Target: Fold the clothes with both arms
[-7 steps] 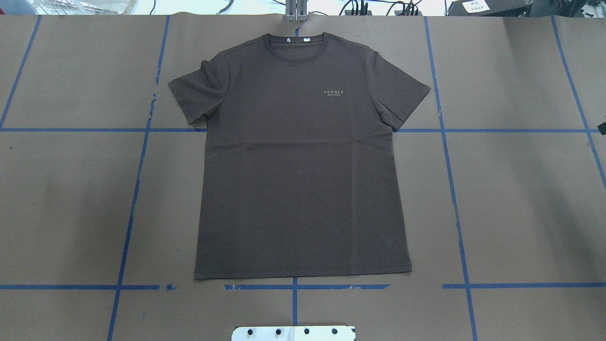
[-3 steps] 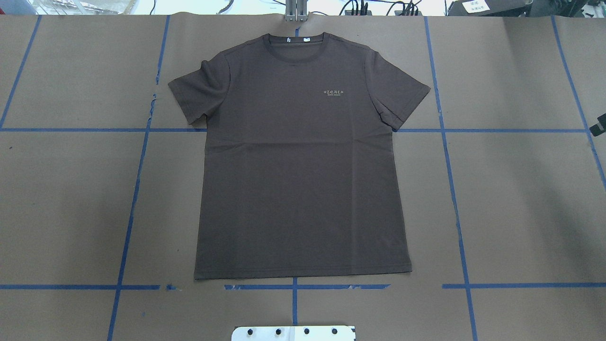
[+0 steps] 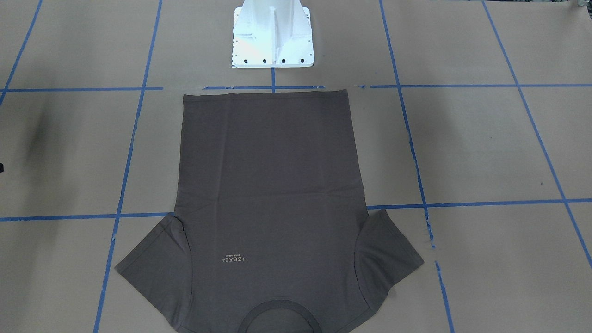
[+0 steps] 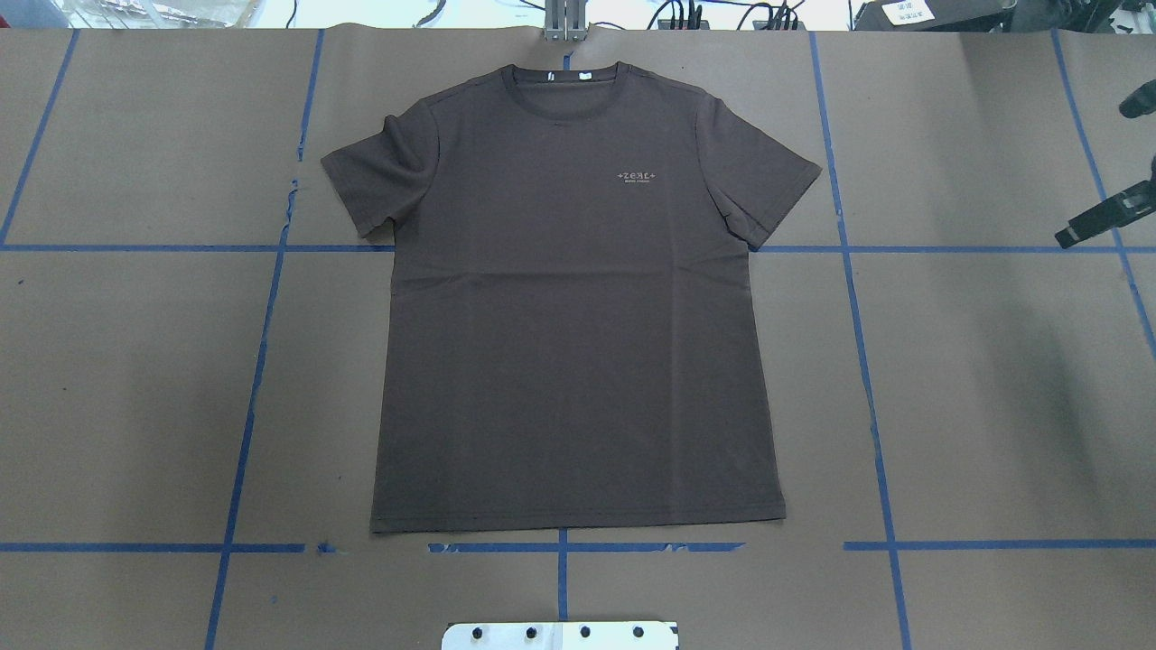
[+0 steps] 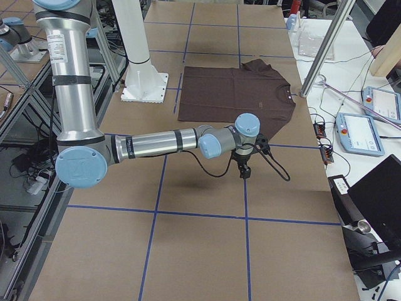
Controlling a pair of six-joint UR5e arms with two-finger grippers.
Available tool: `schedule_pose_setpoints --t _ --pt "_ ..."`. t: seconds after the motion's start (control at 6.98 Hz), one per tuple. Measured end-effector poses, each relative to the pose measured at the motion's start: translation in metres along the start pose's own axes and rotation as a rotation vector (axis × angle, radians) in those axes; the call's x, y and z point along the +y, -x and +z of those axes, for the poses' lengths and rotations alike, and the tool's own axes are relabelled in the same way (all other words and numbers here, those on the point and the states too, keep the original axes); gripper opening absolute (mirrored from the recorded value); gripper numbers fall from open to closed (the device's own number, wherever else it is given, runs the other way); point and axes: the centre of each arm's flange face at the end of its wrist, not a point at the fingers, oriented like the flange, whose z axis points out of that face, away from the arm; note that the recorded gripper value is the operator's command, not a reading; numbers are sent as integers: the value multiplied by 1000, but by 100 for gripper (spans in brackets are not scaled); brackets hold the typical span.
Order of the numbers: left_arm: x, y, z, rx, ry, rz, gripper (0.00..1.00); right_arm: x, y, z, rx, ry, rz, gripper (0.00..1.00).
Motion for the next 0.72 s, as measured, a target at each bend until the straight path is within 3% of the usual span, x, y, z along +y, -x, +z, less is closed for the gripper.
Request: schedule_pose_setpoints --t 0.14,0.29,0.72 --pt "-1 -3 -1 2 -4 7 100 -36 24 18 -10 -17 15 100" --pt "-2 -5 -3 4 -10 14 100 -81 62 33 -6 -35 91 100" --pt "-3 -9 -5 6 -24 29 100 -172 167 88 40 -96 382 85"
